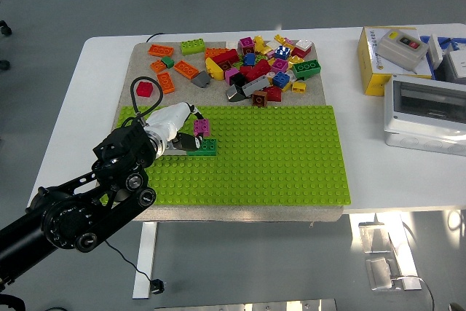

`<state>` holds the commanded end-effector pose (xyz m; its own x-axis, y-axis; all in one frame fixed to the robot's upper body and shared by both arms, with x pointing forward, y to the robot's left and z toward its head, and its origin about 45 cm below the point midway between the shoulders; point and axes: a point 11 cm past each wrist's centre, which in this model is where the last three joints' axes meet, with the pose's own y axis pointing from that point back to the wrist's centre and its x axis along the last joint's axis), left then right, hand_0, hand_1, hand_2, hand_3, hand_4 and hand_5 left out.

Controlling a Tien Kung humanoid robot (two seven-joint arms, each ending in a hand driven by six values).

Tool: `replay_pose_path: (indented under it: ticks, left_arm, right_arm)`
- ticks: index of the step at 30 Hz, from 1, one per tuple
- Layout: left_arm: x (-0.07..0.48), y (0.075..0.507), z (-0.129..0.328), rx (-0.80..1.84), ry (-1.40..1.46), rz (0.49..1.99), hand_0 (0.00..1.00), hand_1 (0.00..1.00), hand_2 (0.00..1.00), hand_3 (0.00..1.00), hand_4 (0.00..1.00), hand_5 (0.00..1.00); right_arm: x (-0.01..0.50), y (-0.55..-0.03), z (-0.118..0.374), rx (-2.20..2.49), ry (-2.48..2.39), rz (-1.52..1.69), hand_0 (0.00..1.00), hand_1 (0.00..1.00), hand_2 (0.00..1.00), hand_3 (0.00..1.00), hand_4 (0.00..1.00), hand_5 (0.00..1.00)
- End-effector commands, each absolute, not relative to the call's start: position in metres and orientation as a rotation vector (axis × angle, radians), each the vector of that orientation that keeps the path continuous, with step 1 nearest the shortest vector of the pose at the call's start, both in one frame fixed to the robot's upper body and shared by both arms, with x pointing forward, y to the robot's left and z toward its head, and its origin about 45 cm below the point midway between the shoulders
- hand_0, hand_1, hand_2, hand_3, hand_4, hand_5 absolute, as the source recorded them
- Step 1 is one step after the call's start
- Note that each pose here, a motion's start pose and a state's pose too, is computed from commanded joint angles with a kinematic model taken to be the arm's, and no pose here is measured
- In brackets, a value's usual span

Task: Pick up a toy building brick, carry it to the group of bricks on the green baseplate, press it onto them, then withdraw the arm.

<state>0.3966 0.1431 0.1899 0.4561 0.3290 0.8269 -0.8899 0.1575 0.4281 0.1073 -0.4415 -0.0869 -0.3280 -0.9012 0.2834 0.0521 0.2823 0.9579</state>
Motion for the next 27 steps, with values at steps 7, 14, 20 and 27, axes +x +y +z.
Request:
replay_pose_path:
  ticks: [7,14,20,27]
  left_arm:
    - [0.397,0.141,0.192,1.06,-0.65,0.986,0.967,0.882,0.856,0.497,0.574,0.191]
    - [0.396,0.144,0.188,1.066,-0.629,0.993,0.964,0.882,0.855,0.496,0.577,0.196]
    - [0.395,0.147,0.184,1.073,-0.619,0.995,0.962,0.88,0.851,0.493,0.589,0.204]
    - [0.394,0.145,0.182,1.073,-0.622,0.986,0.961,0.878,0.851,0.494,0.6,0.207]
  right_arm:
    - [0.107,-0.442,-0.087,0.805,-1.575,-1.221,0.657,0.581,0.606,0.775,0.451,0.998]
    - [0.104,-0.444,-0.087,0.8,-1.571,-1.217,0.658,0.581,0.605,0.772,0.449,0.998]
    - [0.102,-0.445,-0.087,0.797,-1.569,-1.213,0.658,0.582,0.597,0.772,0.452,0.998]
    - [0.103,-0.446,-0.086,0.798,-1.568,-1.209,0.658,0.581,0.597,0.772,0.453,0.998]
